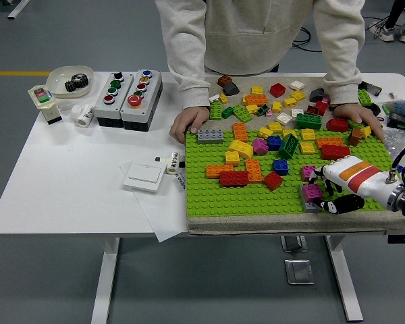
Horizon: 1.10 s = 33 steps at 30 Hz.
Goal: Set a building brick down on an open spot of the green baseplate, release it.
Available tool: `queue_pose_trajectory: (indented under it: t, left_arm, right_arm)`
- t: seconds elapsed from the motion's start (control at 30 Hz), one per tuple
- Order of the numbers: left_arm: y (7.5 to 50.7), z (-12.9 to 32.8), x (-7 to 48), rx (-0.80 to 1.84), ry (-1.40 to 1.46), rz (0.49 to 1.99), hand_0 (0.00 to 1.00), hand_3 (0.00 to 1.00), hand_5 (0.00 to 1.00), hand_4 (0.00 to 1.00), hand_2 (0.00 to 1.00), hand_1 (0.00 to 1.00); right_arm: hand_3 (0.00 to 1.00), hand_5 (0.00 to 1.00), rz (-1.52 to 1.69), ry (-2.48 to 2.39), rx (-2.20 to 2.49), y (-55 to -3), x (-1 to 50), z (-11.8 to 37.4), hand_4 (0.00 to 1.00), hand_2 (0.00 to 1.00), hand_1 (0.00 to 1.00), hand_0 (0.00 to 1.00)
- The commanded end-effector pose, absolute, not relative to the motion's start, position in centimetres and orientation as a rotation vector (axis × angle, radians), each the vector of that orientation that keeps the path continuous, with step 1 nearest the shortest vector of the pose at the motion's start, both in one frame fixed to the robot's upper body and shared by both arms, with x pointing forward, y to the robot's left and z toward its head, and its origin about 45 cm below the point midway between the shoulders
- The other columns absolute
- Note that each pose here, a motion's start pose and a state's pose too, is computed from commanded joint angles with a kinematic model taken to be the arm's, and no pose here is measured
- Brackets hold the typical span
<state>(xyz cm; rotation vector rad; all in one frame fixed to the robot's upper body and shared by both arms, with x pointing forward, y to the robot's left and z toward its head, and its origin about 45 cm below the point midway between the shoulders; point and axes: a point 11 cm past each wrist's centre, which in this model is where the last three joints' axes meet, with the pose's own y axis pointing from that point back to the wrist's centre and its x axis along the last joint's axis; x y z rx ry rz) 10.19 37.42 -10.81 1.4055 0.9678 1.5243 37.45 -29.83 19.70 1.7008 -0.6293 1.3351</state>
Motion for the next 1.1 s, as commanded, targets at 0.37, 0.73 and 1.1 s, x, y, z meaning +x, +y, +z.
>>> queue_pose_trajectory:
  t: [0.37,0.73,1.1]
  left_arm:
    - [37.39,-10.79,10.32,1.401,0.967,1.527,0.605,0.546,0.598,0.558,0.643,0.679]
    - [37.37,-10.77,10.43,1.399,0.966,1.528,0.604,0.545,0.598,0.558,0.644,0.679]
    - [37.39,-10.74,10.54,1.397,0.964,1.528,0.604,0.545,0.596,0.558,0.643,0.679]
  right_arm:
    - [0.548,0.296,1.341,-0.626,1.705,-29.64,37.51,19.88,0.599,0.331,0.256,0.328]
    - [0.584,0.305,1.333,-0.626,1.695,-29.98,37.69,19.8,0.64,0.337,0.259,0.333]
    - [0.613,0.319,1.334,-0.615,1.692,-29.91,37.68,19.76,0.698,0.351,0.267,0.342]
